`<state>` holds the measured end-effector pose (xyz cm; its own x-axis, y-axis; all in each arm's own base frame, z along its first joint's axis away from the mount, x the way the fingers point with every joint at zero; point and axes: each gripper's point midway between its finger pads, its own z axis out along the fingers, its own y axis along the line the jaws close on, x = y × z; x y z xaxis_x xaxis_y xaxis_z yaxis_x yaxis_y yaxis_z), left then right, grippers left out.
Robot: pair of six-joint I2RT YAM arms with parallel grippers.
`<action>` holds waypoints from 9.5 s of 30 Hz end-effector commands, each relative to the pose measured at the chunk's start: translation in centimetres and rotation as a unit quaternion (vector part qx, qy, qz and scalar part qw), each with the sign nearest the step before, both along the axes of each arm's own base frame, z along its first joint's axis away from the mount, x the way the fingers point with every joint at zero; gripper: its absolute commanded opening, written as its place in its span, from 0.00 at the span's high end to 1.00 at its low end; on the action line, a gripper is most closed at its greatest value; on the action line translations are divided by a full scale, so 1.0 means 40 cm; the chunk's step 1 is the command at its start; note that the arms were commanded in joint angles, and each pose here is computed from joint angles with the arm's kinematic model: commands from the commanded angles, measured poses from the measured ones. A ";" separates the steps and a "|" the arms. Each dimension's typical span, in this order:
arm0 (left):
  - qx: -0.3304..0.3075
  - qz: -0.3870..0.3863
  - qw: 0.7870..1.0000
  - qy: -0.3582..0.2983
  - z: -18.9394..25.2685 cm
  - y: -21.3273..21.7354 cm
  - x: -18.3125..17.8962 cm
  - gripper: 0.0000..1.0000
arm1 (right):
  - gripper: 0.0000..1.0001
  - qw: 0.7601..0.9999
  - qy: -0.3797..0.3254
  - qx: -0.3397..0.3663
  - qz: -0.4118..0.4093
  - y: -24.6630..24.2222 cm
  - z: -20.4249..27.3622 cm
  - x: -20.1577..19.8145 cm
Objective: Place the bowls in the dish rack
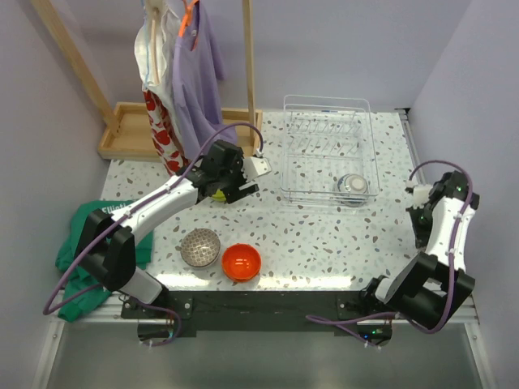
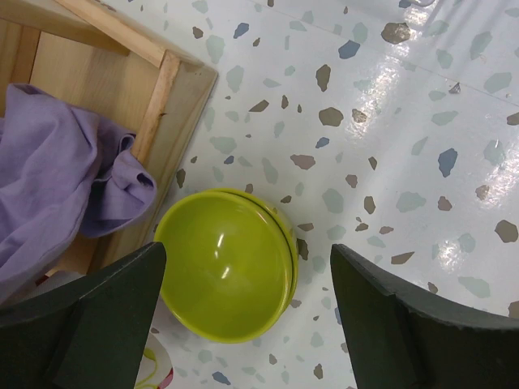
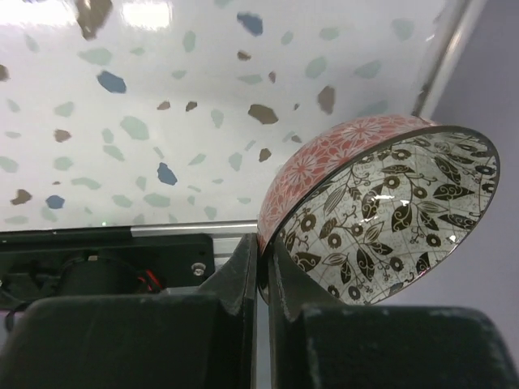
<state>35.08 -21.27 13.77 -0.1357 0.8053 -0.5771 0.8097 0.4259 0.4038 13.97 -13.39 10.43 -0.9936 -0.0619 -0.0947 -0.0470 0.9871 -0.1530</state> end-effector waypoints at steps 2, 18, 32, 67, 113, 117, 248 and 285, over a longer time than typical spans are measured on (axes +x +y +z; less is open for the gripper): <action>-0.032 0.002 0.999 -0.031 0.058 -0.038 0.044 0.12 | 1.00 0.990 -0.140 0.031 0.018 0.026 0.211 0.149; -0.075 -0.031 0.997 -0.011 0.110 -0.208 0.090 0.16 | 1.00 0.796 -0.400 0.442 0.104 0.446 0.560 0.477; -0.110 -0.012 0.993 -0.032 0.167 -0.306 0.179 0.19 | 1.00 0.734 -0.324 0.592 0.071 0.576 0.428 0.622; -0.122 -0.031 0.991 -0.046 0.129 -0.410 0.261 0.18 | 0.99 0.809 -0.150 0.568 0.019 0.596 0.061 0.632; -0.133 -0.056 0.990 -0.003 0.034 -0.406 0.187 0.18 | 0.96 0.920 -0.241 0.296 0.093 0.432 0.126 0.594; -0.128 -0.054 0.990 0.000 0.021 -0.403 0.188 0.18 | 0.97 0.926 -0.234 0.284 0.090 0.435 0.102 0.611; -0.055 -0.073 0.994 -0.067 0.266 -0.030 -0.119 0.09 | 0.36 0.824 -0.337 0.260 0.374 0.673 0.360 0.437; 0.084 0.121 0.989 -0.024 -0.001 0.473 -0.410 0.11 | 0.48 0.542 -0.184 0.286 0.768 1.254 0.098 -0.137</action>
